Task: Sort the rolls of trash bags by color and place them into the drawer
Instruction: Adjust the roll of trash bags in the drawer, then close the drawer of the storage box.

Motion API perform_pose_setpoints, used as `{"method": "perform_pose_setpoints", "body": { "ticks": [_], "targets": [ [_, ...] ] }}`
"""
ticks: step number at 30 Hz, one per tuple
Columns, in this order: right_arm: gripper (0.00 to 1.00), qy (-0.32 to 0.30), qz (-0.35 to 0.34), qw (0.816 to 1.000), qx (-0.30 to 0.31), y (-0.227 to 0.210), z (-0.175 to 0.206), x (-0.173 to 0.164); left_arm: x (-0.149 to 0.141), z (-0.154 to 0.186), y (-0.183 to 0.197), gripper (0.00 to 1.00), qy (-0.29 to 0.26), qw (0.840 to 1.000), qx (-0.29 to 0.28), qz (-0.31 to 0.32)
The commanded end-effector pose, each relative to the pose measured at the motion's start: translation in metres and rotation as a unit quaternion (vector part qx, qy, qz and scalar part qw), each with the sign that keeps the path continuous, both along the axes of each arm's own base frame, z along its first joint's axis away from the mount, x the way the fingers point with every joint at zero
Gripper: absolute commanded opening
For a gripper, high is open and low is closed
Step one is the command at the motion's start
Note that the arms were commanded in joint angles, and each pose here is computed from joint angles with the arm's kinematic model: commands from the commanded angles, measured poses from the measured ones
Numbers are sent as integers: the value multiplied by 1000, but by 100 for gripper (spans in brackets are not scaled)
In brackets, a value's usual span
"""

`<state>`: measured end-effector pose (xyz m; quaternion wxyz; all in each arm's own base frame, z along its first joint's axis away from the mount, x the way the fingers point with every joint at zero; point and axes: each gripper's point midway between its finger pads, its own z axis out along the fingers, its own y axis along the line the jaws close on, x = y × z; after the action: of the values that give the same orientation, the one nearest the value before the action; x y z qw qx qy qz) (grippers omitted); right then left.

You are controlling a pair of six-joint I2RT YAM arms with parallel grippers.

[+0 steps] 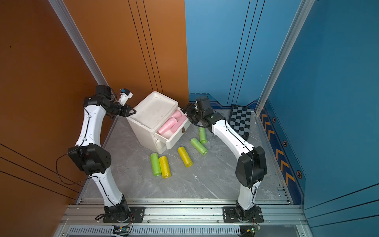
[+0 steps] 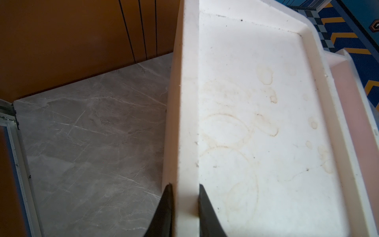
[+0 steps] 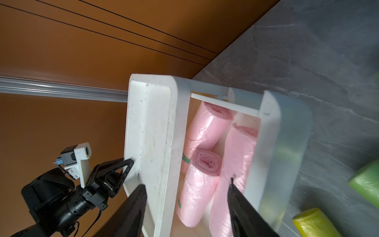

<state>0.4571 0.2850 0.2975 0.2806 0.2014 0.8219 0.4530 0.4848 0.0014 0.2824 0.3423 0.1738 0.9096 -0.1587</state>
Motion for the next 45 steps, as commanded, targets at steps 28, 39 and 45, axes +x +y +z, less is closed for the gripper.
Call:
{"method": "perform_pose_setpoints", "body": {
  "ticks": [28, 39, 45],
  "targets": [
    [64, 18, 93, 995, 12, 48, -60, -26, -24, 40, -22, 0, -17, 997, -71, -16],
    [65, -20, 128, 991, 44, 85, -26, -32, -25, 39, -26, 0, -17, 997, -69, -22],
    [58, -58, 94, 992, 56, 55, -10, -31, -24, 37, -26, 0, -14, 997, -69, -21]
  ]
}}
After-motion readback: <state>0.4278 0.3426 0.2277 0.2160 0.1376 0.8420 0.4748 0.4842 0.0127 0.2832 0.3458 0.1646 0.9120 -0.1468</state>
